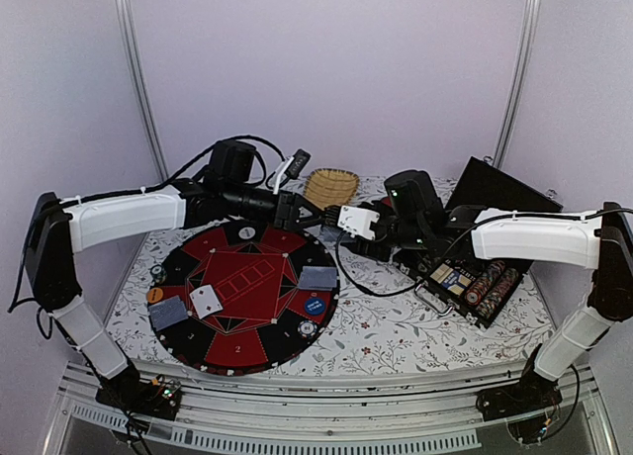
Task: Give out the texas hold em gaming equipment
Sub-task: Pick up the poker card from the face-down deck piles.
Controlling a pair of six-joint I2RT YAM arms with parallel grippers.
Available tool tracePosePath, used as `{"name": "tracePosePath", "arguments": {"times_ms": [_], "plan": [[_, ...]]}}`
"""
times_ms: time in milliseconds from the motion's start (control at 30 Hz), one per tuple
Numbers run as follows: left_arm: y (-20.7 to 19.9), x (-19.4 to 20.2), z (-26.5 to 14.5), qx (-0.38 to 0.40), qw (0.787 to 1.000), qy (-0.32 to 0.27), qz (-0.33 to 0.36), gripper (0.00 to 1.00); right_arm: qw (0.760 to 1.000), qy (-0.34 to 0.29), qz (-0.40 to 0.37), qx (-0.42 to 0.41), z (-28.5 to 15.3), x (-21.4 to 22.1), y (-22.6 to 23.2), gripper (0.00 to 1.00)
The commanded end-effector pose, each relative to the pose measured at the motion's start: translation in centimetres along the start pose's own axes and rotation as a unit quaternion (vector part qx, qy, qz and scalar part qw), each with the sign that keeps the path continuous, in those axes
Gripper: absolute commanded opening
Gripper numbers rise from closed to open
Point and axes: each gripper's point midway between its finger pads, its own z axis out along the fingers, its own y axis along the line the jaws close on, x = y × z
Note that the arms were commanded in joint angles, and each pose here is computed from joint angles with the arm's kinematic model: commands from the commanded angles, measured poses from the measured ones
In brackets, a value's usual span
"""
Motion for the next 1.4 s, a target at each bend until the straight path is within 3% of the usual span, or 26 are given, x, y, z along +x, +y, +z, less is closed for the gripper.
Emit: {"name": "tracePosePath", "arguments": {"times_ms": [0, 100, 233, 433, 500, 667, 767, 900, 1067, 1167, 1367], "plan": [[-2.3, -1.6, -1.4, 0.037, 0.999, -0.017, 0.019, 0.58, 1.0, -0.015, 0.012, 0.016, -0.8, -0.6, -1.1, 0.54], [-1.9, -1.7, -0.9, 0.022, 0.999, -0.029, 0.026, 0.67, 1.0, -0.024, 0.013, 0.014, -0.8, -1.0, -1.1, 0.54], [0.4, -0.7, 0.8, -0.008, 1.0, -0.014, -0.002, 0.64, 0.999, -0.033, 0.014, 0.013, -1.0, -1.5, -1.3, 0.54], [-0.1, -0.9, 2.1, 0.012, 1.0, -0.013, -0.006, 0.62, 0.999, -0.039, 0.014, 0.011, -1.1, -1.9, -1.3, 0.54], [0.1, -0.8, 2.0, 0.006, 1.0, -0.012, -0.006, 0.56, 0.999, -0.039, 0.015, 0.012, -1.1, -1.9, -1.3, 0.54], [1.3, -0.5, 0.8, -0.044, 0.999, -0.012, 0.002, 0.3, 0.999, -0.038, 0.015, 0.015, -1.3, -1.6, -1.3, 0.54], [1.4, -0.6, 0.2, -0.054, 0.998, -0.014, 0.006, 0.25, 0.999, -0.035, 0.015, 0.014, -1.2, -1.5, -1.2, 0.54], [1.0, -0.7, -0.1, -0.049, 0.999, -0.015, 0.007, 0.27, 0.999, -0.036, 0.016, 0.014, -1.2, -1.5, -1.3, 0.54], [-0.1, -0.9, -0.6, -0.032, 0.999, -0.018, 0.015, 0.44, 0.999, -0.037, 0.014, 0.014, -1.4, -1.6, -1.3, 0.54], [-1.1, -0.8, -0.9, -0.008, 1.0, -0.017, 0.017, 0.45, 0.999, -0.036, 0.014, 0.014, -1.4, -1.7, -1.4, 0.54], [-1.3, -0.5, -1.5, -0.005, 1.0, -0.015, 0.012, 0.24, 0.999, -0.038, 0.015, 0.009, -1.5, -1.8, -1.3, 0.54]]}}
